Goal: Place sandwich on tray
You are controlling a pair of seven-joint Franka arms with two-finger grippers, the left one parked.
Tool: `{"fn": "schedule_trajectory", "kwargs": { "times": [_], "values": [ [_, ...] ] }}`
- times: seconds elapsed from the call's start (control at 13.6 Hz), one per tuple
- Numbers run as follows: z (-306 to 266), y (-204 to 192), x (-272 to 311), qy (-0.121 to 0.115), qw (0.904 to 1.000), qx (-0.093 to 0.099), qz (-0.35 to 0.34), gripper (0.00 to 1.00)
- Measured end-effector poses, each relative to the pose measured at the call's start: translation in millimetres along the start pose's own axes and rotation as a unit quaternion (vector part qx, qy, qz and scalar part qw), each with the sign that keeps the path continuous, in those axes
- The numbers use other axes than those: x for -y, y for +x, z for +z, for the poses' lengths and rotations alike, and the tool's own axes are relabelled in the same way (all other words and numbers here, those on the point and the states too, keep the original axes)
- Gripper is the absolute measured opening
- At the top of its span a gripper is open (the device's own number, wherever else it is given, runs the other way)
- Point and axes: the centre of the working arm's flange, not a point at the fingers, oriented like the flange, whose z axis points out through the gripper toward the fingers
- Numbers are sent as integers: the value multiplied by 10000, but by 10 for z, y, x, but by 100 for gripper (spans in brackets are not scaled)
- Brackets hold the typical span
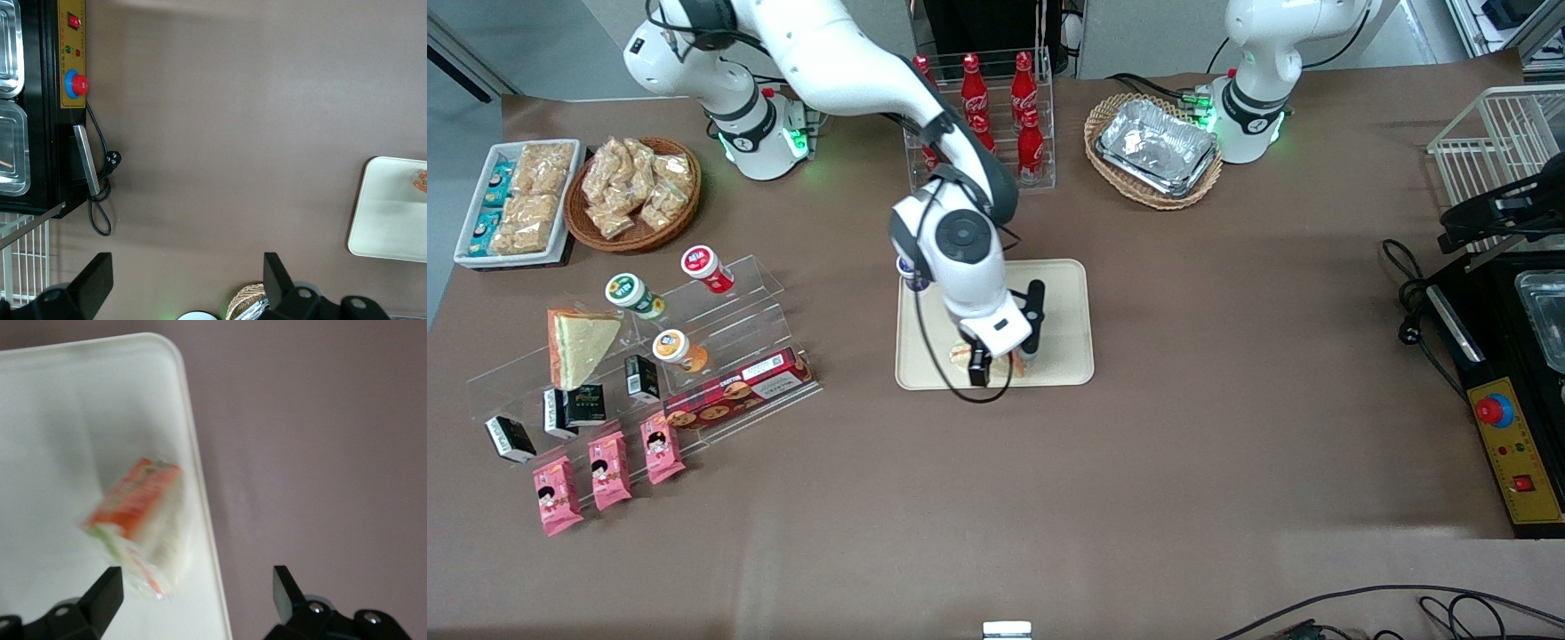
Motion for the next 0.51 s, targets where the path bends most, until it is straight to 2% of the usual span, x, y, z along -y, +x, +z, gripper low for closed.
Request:
{"fn": "schedule_trajectory", "kwargs": {
  "times": [0.15,0.37,0.51],
  "values": [
    [-474,-328,-392,8,9993,-75,358,100],
    [-1277,-1289,-1169,99,9926,-270,1179,100],
    [-1737,-1873,-1443,191,9860,-387,1610,100]
  ]
}}
